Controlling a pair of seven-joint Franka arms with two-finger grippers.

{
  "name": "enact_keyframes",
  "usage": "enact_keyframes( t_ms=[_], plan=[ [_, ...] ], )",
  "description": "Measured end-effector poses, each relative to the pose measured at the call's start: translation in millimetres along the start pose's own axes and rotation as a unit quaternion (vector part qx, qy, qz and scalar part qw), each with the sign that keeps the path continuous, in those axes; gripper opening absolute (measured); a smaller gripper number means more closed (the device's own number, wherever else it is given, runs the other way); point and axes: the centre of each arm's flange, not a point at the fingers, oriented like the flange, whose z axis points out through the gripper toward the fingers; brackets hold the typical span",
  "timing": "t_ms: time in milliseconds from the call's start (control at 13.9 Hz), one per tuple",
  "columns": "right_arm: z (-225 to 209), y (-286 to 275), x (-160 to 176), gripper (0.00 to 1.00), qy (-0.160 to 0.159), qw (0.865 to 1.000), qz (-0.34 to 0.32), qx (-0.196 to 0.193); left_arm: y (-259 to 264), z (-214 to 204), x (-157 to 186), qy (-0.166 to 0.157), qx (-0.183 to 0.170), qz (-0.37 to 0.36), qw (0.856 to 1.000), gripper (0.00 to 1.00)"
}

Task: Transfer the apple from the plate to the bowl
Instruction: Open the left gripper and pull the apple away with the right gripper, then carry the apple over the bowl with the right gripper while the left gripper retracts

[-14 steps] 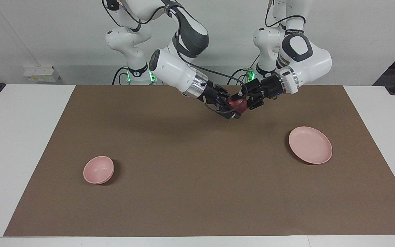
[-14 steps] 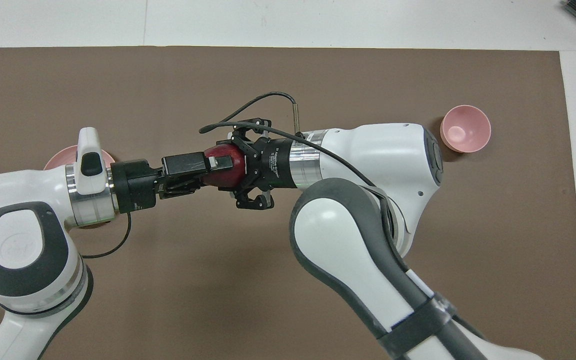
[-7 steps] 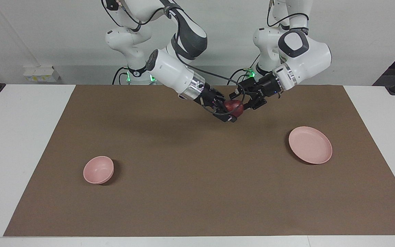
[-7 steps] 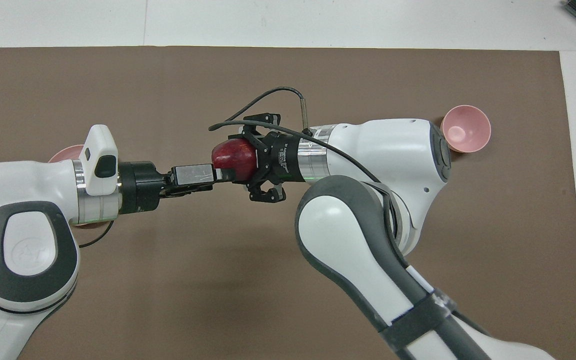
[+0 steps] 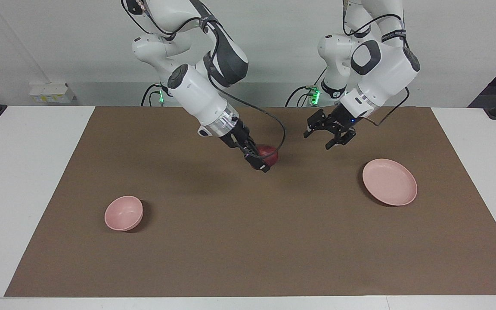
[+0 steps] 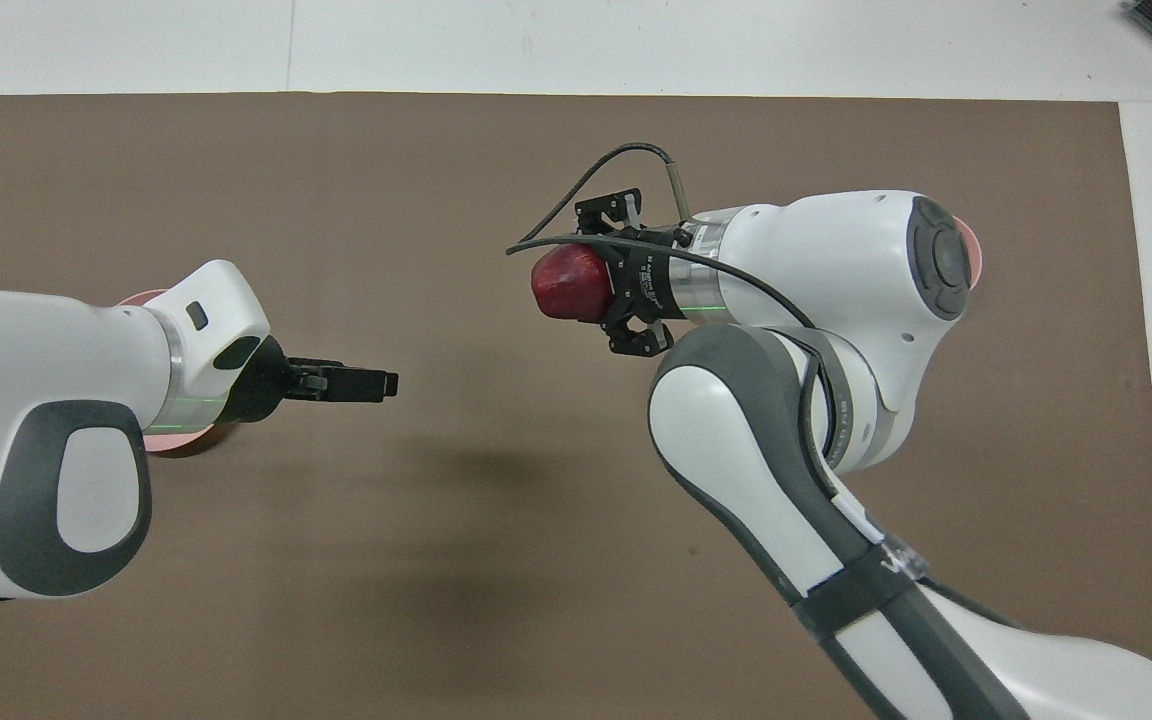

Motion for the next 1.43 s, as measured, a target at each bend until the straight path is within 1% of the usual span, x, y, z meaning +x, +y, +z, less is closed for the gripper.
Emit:
enact_keyframes(
  t_ms=[143,287,430,646,717,789,933,1004,1076,1148,1291,1435],
  plan=[
    [-4.4,1.9,30.5,0.78,0.031,0.998,-0.052,-0.009,-30.2,-10.6,0.4,-0.014,0.058,0.016,0.998,1.00],
    [-12.4,7.0,64.8,0.78,0.071,0.990,-0.115,-0.036,-52.0,-26.0,7.2,-0.021,0.115,0.036,0.993,1.00],
    [-22.1,11.5,93.0,0.78,0.103,0.977,-0.173,-0.069,-61.7,-50.4,20.1,-0.024,0.141,0.042,0.989,1.00],
    [-36.0,17.4,129.5,0.78,0.142,0.953,-0.245,-0.104,-61.1,-103.6,36.9,-0.029,0.176,0.051,0.983,1.00],
    [-40.4,20.6,142.6,0.78,0.156,0.941,-0.274,-0.120,-55.8,-121.2,39.6,-0.031,0.184,0.053,0.981,1.00],
    [-44.9,24.7,156.7,0.78,0.168,0.926,-0.307,-0.139,-49.5,-140.9,41.0,-0.033,0.188,0.054,0.980,1.00],
    [-56.2,32.7,185.5,0.78,0.184,0.899,-0.360,-0.170,-41.1,-183.5,39.1,-0.040,0.192,0.047,0.979,1.00],
    [-64.2,36.4,201.3,0.78,0.197,0.881,-0.387,-0.190,-38.2,-204.5,36.0,-0.044,0.196,0.044,0.979,1.00],
    [-69.8,38.3,211.2,0.78,0.209,0.866,-0.406,-0.204,-37.8,-217.7,33.8,-0.048,0.204,0.042,0.977,1.00],
    [-74.5,39.7,220.0,0.78,0.225,0.851,-0.424,-0.213,-37.4,-229.2,32.7,-0.053,0.211,0.041,0.975,1.00],
    [-78.8,45.8,238.3,0.78,0.261,0.821,-0.456,-0.225,-35.3,-243.1,35.1,-0.063,0.215,0.039,0.974,1.00],
    [-73.7,58.6,256.6,0.78,0.294,0.786,-0.491,-0.231,-36.5,-242.9,43.2,-0.076,0.214,0.036,0.973,1.00]
  ],
)
